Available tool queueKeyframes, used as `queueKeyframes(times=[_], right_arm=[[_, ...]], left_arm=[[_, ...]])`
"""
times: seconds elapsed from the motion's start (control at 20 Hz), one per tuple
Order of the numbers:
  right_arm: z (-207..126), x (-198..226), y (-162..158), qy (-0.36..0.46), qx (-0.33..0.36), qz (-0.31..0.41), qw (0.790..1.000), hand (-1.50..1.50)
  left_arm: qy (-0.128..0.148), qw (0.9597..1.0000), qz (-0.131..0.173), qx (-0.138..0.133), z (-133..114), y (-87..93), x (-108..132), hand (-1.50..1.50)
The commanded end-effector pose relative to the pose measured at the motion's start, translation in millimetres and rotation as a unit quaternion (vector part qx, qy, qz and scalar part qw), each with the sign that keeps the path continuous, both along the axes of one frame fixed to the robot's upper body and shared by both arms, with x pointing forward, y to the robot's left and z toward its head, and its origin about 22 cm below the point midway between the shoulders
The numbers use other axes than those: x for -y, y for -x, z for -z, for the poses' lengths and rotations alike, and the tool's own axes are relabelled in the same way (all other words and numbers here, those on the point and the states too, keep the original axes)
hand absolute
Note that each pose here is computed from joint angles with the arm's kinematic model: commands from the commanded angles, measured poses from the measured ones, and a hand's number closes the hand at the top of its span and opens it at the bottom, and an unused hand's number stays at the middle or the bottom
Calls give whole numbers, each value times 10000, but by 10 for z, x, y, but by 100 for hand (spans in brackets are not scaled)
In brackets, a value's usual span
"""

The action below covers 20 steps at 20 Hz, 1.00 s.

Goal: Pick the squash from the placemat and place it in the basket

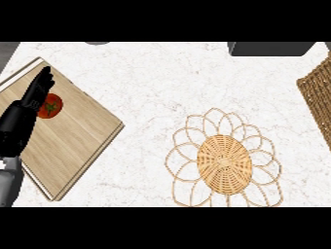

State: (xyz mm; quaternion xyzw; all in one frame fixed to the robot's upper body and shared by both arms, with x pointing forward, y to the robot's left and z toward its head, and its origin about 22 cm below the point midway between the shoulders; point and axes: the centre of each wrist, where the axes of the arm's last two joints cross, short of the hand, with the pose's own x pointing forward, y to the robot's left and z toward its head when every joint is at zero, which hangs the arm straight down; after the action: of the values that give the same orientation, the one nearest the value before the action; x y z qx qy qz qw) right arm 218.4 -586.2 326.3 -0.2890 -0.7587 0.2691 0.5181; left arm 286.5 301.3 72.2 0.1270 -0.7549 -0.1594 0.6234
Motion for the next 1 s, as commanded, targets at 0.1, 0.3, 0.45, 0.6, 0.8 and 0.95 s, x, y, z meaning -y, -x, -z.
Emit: queueKeyframes(times=[0.1,0.3,0.45,0.6,0.8,0.95], right_arm=[[-213,-44,-24,-26,-462,-784,9958,150],[-263,-188,-195,13,-848,-785,9933,150],[-143,-309,-311,234,-1138,-1017,9880,150],[-155,-455,-414,512,-1434,-1108,9821,150],[-12,-452,-501,566,-1761,-891,9787,150],[69,-719,-621,1593,-1818,-603,9685,150]], left_arm=[[-51,9999,159,-26,42,20,88,0],[-34,9996,291,19,-116,-105,235,0],[-79,9999,128,-84,42,-45,172,0],[-33,9999,116,-73,97,-30,132,0],[-7,10000,68,-46,1,-98,4,0],[-69,9999,92,-49,92,80,169,0]])
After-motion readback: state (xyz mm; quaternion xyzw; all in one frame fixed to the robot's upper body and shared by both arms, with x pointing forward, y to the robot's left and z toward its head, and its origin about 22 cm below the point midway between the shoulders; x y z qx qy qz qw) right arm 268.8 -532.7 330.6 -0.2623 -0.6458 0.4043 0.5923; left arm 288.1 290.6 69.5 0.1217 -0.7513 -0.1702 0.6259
